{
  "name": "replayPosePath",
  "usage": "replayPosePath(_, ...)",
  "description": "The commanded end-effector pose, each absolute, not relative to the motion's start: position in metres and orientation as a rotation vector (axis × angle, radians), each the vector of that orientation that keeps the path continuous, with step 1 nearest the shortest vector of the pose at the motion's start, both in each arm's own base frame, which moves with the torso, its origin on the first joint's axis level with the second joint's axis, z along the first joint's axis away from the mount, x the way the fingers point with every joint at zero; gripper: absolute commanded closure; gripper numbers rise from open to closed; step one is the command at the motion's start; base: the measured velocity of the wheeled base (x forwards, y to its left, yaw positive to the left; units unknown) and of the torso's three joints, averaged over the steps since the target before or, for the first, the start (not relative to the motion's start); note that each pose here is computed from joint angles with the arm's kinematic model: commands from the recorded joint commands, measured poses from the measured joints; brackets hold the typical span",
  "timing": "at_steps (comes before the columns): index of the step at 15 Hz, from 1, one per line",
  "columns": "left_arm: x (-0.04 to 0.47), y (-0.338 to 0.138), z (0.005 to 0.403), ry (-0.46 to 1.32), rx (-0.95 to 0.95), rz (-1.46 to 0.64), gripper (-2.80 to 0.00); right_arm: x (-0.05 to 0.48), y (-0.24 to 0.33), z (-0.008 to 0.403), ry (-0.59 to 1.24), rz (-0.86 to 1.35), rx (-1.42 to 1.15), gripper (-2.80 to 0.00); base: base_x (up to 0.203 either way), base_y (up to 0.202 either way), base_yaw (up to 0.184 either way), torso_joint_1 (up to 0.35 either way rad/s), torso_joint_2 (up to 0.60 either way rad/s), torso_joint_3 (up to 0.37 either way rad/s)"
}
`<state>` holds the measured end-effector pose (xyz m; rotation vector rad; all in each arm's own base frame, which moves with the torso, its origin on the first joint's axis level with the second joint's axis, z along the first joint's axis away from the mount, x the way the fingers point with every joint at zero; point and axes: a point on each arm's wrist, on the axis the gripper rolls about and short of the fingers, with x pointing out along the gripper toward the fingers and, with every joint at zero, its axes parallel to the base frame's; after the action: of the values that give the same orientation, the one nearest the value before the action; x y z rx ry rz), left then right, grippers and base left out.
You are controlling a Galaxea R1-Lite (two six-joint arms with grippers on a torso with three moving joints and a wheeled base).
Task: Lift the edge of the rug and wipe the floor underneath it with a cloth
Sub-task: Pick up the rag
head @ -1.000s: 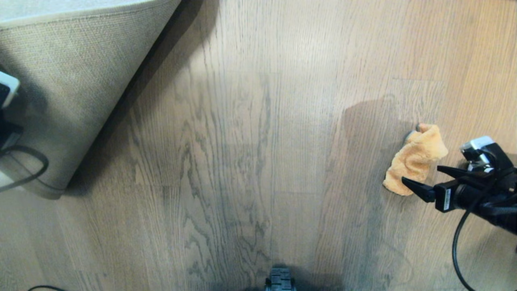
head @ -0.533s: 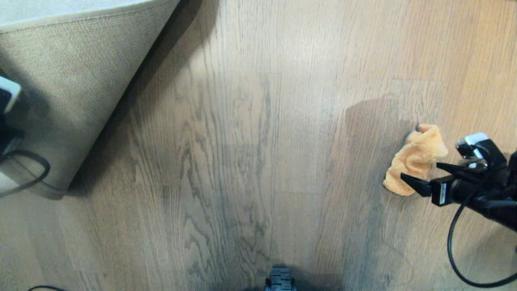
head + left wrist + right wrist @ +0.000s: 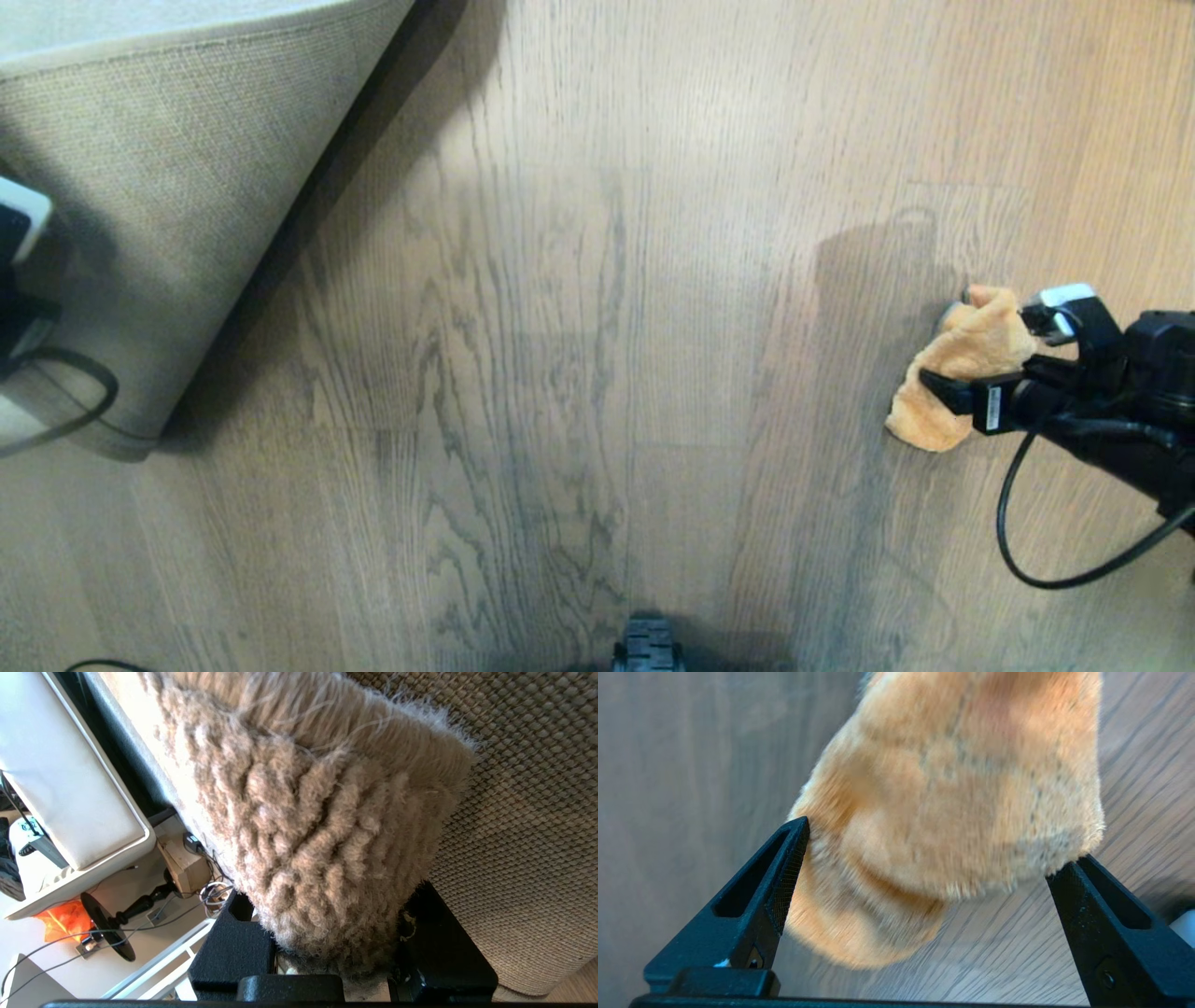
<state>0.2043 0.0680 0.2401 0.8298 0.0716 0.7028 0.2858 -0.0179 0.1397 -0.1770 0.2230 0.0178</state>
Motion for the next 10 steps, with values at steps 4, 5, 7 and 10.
replayPosePath(4, 0.2064, 0.0686, 0.239, 0.072, 0.834, 0.706, 0.0, 0.2923, -0.0176, 0.135, 0.235, -0.006, -0.181, -2.8, 0.0, 0.0, 0.0, 0.0, 0.0, 0.0)
replayPosePath(5, 0.2064, 0.0686, 0.239, 0.072, 0.834, 0.706, 0.0, 0.2921, -0.0176, 0.1346, 0.236, -0.006, -0.183, -2.8, 0.0, 0.0, 0.0, 0.0, 0.0, 0.0)
replayPosePath(7, 0.2068, 0.0687, 0.2386, 0.074, 0.834, 0.705, 0.0, 0.2912, -0.0176, 0.1334, 0.241, -0.005, -0.187, -2.42, 0.0, 0.0, 0.0, 0.0, 0.0, 0.0)
replayPosePath(10, 0.207, 0.0688, 0.2389, 0.069, 0.833, 0.707, 0.0, 0.291, -0.0175, 0.1336, 0.241, -0.004, -0.187, 0.0, 0.0, 0.0, 0.0, 0.0, 0.0, 0.0)
